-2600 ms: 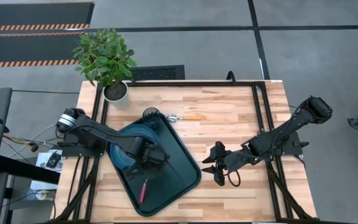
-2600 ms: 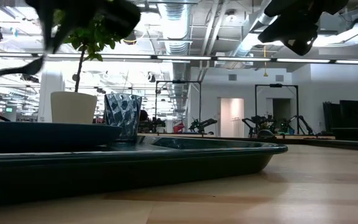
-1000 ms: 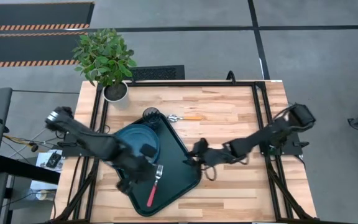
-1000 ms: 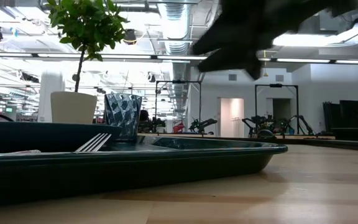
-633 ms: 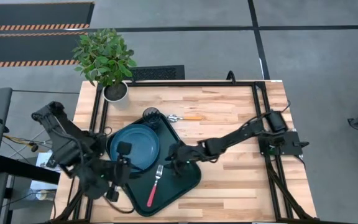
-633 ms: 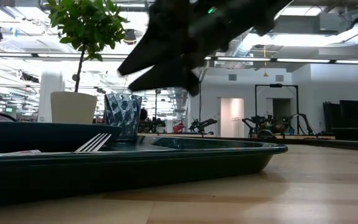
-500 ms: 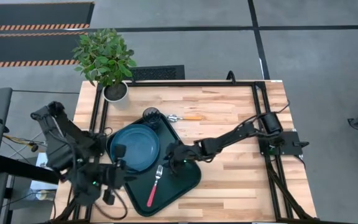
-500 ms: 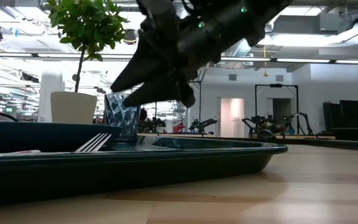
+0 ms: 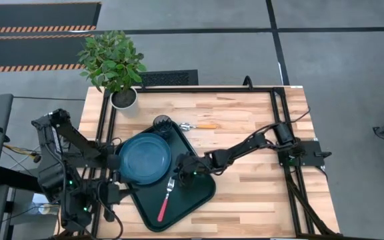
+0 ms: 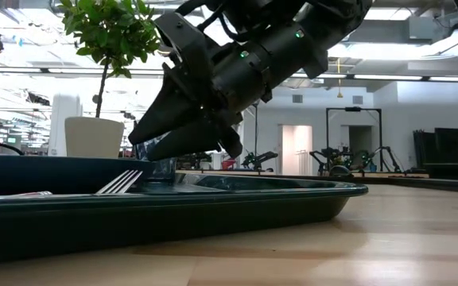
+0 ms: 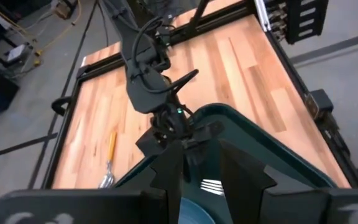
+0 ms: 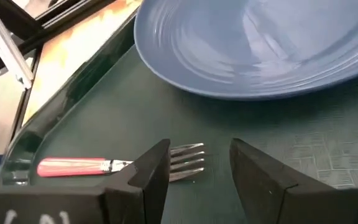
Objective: Pick and place plate/cup/fork/spoon on tray
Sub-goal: Put the pink fork on the black tray on the right of the pink plate
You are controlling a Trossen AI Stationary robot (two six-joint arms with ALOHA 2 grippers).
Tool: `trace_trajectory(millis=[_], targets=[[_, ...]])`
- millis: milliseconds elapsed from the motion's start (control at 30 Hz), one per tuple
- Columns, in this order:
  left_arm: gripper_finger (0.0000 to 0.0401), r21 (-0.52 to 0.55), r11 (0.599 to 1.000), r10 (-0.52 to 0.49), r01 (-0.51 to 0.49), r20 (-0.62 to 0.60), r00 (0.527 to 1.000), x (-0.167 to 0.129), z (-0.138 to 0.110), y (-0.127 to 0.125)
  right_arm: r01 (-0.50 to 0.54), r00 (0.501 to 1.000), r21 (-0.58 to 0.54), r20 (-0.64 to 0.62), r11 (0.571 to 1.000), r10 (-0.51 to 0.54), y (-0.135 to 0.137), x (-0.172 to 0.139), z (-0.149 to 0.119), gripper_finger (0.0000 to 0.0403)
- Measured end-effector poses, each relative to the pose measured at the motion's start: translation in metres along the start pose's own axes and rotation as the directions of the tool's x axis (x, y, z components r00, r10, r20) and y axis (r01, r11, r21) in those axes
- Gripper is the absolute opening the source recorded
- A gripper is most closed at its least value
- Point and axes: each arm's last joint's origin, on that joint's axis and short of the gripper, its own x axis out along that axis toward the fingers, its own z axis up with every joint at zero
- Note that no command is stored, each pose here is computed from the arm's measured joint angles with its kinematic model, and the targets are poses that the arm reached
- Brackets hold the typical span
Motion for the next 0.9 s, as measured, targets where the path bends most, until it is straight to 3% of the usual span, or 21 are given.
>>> trace_trajectory(millis=[400,700,900], targets=[[0.0087,-0.011,1.000,0.018,-0.018,0.001,1.000,0.000,-0.001,0.001,0.005,1.000,0.007,0.019,1.000,-0.005,-0.001,0.000,0.002,0.0187],[0.0087,-0.015,1.000,0.018,-0.018,0.001,1.000,0.000,-0.001,0.000,0.013,1.000,0.038,-0.008,0.999,-0.013,-0.006,0.020,-0.018,0.0188],[0.0087,-0.013,1.000,0.018,-0.018,0.001,1.000,0.000,-0.001,0.000,-0.002,1.000,0.039,0.001,0.999,0.002,-0.005,0.019,-0.016,0.0186]])
